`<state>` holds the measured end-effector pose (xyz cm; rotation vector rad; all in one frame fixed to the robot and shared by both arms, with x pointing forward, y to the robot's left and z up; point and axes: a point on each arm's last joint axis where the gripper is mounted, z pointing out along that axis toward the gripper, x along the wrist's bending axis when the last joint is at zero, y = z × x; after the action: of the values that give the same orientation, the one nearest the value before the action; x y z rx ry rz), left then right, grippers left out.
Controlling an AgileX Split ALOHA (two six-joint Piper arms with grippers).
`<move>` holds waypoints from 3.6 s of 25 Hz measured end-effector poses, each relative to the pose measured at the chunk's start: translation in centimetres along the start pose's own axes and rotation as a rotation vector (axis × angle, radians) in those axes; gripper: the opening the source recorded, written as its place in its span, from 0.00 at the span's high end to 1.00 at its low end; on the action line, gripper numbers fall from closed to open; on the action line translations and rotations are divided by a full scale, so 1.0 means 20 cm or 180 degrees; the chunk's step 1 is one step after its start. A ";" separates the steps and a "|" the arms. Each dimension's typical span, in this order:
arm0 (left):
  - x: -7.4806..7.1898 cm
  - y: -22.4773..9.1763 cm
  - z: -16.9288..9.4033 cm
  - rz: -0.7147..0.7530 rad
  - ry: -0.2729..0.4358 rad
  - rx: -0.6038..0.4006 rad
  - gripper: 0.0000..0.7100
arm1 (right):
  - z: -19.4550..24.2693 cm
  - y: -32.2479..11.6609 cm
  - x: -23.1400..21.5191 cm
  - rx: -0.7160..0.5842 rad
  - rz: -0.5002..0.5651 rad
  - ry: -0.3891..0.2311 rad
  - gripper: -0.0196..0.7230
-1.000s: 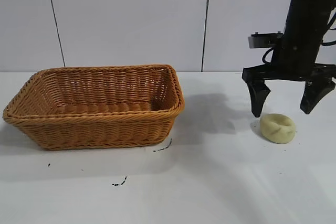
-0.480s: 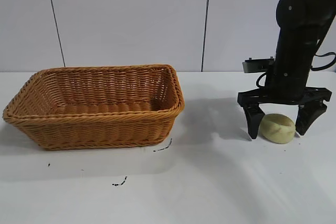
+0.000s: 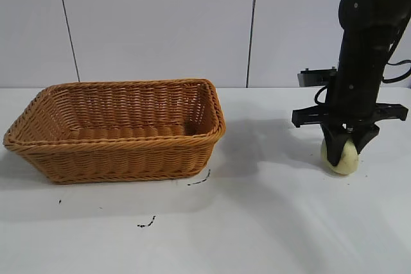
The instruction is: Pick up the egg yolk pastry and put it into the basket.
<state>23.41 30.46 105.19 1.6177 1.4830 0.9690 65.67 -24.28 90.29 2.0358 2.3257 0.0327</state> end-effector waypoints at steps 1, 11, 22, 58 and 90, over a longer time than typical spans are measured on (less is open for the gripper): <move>0.00 0.00 0.00 0.0000 0.0000 0.0000 0.02 | -0.05 0.01 0.00 -0.0018 -0.0008 -0.0008 0.73; 0.00 0.00 0.00 0.0000 0.0000 0.0000 0.02 | -0.61 0.15 -0.01 -0.0600 0.0031 0.0035 0.74; 0.00 0.00 0.00 0.0000 0.0000 0.0000 0.02 | -0.87 0.23 0.31 -0.1234 -0.0375 0.0213 0.74; 0.00 0.00 0.00 0.0000 0.0000 0.0000 0.02 | -0.29 0.14 1.44 -0.1403 -0.1515 0.0625 0.05; 0.00 0.00 0.00 0.0000 0.0000 0.0000 0.02 | -0.56 0.38 -0.28 -0.0949 0.0545 -0.0070 0.04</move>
<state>23.41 30.46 105.19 1.6177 1.4830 0.9690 73.37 -28.60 102.04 2.0603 1.9850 0.3398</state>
